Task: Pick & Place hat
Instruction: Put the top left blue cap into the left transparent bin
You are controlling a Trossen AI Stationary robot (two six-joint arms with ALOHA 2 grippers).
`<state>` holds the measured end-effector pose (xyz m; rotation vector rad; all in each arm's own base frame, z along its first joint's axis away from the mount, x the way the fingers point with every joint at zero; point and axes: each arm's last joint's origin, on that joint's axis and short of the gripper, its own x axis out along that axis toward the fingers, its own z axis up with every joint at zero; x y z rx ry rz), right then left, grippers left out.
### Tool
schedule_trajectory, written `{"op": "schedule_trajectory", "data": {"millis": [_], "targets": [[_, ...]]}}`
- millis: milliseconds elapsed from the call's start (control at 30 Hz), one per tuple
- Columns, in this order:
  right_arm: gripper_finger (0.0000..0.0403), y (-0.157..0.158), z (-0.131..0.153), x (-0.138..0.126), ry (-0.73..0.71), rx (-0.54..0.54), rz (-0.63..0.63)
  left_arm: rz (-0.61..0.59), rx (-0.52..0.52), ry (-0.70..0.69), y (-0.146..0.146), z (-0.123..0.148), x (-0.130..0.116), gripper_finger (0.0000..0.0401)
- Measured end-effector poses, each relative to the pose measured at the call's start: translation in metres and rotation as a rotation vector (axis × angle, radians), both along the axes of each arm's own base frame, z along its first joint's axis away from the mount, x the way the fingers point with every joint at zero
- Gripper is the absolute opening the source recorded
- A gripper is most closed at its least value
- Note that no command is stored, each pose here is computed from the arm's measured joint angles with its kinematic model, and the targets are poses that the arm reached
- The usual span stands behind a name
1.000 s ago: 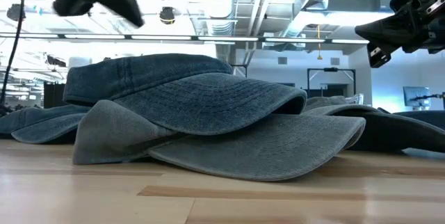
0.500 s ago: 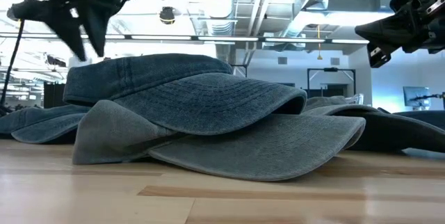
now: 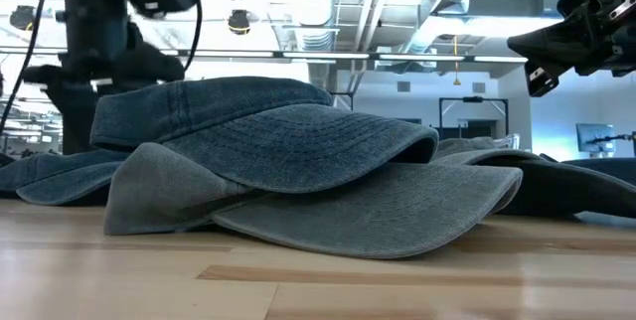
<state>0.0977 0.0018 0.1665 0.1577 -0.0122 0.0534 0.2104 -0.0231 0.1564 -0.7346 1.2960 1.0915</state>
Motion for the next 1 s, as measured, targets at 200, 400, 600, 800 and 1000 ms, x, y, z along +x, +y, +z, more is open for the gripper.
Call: {"op": "schedule_trajectory", "data": {"millis": [200,400,600,800,1000], "targets": [[0.0,0.0,0.0,0.0,0.0,0.0,0.0,-0.045,-0.016,0.009,0.014,-0.017,-0.007,0.0216],[0.0,0.0,0.0,0.0,0.0,0.0,0.0,-0.071,-0.028,-0.016,0.016,-0.022,-0.007,0.0102],[0.0,0.0,0.0,0.0,0.001,0.0,0.0,-0.171,-0.021,-0.025,0.011,-0.003,0.007,0.0007],[0.0,0.0,0.0,0.0,0.0,0.0,0.0,-0.209,0.042,0.05,-0.002,0.049,0.018,0.0002],[0.0,0.0,0.0,0.0,0.0,0.0,0.0,-0.251,0.135,0.041,-0.016,0.112,0.024,0.0001]]}}
